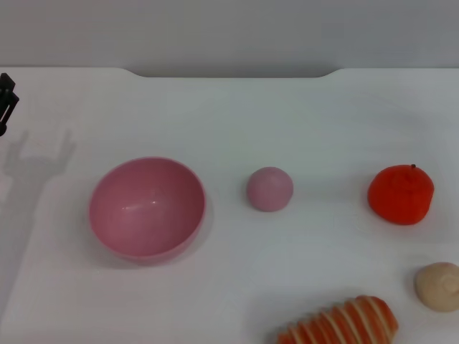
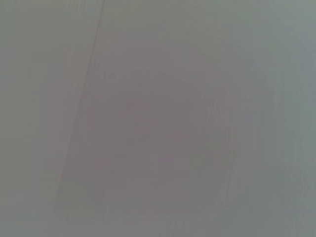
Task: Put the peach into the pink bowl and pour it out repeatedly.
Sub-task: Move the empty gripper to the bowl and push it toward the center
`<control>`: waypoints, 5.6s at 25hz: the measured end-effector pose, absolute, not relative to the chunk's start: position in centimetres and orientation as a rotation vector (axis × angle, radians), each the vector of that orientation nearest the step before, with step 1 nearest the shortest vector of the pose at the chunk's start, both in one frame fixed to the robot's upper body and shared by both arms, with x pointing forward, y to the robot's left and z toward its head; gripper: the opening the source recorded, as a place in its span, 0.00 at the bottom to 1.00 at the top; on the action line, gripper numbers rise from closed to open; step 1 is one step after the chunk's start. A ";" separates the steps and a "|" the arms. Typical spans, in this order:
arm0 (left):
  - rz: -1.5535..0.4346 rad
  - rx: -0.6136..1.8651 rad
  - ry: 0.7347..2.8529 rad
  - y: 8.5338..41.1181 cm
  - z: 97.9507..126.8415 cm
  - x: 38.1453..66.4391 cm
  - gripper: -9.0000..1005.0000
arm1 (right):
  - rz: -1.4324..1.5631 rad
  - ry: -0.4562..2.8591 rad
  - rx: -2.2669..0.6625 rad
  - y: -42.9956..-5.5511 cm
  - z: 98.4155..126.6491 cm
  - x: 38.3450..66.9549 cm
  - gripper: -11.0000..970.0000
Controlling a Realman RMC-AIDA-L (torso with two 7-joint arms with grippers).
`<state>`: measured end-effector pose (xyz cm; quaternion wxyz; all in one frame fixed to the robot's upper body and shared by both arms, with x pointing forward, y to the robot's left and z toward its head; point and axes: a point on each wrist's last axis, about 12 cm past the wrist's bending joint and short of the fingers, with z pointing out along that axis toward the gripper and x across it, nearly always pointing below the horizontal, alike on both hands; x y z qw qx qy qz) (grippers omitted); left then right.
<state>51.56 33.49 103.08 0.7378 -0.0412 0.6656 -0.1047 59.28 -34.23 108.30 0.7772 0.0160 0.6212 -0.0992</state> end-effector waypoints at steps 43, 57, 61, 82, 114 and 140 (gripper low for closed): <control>-0.897 0.004 1.509 35.5 110.7 56.2 0.83 | -0.199 1.355 0.048 -34.0 108.0 59.2 0.50; -0.883 0.727 2.286 29.5 117.7 60.0 0.82 | -0.195 1.355 0.049 -34.0 108.1 59.3 0.50; -0.635 0.759 2.468 29.0 118.0 59.9 0.81 | -0.201 1.362 0.054 -34.2 107.8 59.0 0.50; -0.372 0.746 2.646 26.9 115.6 59.8 0.76 | -0.199 1.363 0.052 -34.2 107.9 59.1 0.50; -0.280 0.705 2.662 26.9 112.6 60.0 0.45 | -0.194 1.361 0.050 -33.9 108.0 59.3 0.50; -0.254 0.707 2.623 27.6 113.3 60.3 0.05 | 1.115 1.869 -1.141 -25.5 122.3 60.8 0.50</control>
